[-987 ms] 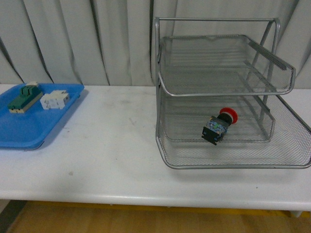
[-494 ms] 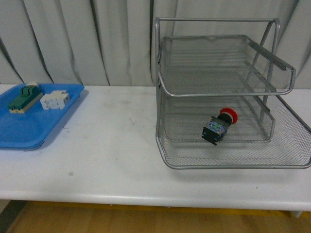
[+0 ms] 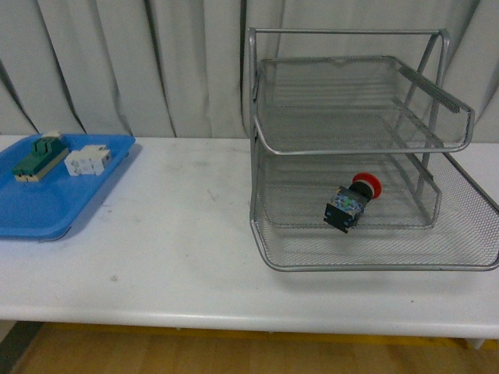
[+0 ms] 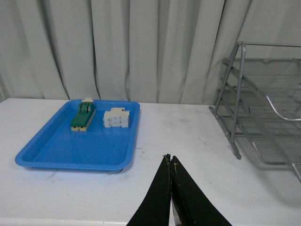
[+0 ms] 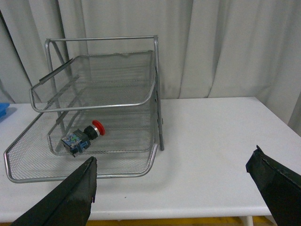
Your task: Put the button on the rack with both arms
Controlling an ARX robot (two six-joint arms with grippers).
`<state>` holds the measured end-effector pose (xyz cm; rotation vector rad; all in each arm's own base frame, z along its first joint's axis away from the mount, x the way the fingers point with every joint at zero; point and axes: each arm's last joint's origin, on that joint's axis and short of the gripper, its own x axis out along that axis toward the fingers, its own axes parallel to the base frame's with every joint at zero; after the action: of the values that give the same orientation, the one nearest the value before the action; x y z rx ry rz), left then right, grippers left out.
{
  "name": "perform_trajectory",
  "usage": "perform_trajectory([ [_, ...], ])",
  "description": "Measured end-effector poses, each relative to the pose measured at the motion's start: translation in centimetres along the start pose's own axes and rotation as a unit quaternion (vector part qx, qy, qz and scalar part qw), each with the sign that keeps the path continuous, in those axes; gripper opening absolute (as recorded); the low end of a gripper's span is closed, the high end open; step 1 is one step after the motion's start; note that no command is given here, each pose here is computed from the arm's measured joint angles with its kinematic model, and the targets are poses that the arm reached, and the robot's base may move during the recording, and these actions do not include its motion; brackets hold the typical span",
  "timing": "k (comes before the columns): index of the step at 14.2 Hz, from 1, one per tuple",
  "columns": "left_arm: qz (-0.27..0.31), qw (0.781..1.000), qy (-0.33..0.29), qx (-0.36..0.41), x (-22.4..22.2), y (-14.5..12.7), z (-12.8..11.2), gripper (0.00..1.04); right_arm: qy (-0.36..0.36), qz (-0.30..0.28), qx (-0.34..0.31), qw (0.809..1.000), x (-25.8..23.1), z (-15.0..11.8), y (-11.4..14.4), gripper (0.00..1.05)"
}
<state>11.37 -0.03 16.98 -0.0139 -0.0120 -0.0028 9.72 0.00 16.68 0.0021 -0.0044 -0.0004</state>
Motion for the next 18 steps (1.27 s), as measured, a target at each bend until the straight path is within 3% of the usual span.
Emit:
perform_trajectory([
  [5,-0.001,1.0,0.03,0.0,-1.3,0.0,-0.7,0.02,0.0,0.0,0.0,1.0,0.0,0.0,0.0,0.98],
  [7,0.001,1.0,-0.003,0.0,-1.6,0.0,0.0,0.02,0.0,0.0,0.0,1.0,0.0,0.0,0.0,0.98],
  [12,0.0,1.0,0.008,0.0,-1.6,0.0,-0.4,0.02,0.0,0.0,0.0,1.0,0.0,0.0,0.0,0.98],
  [13,0.0,1.0,0.008,0.0,-1.6,0.0,-0.4,0.08,0.0,0.0,0.0,1.0,0.0,0.0,0.0,0.98],
  [18,0.0,1.0,0.008,0.0,-1.6,0.0,-0.4,0.74,0.0,0.0,0.0,1.0,0.0,0.0,0.0,0.98],
])
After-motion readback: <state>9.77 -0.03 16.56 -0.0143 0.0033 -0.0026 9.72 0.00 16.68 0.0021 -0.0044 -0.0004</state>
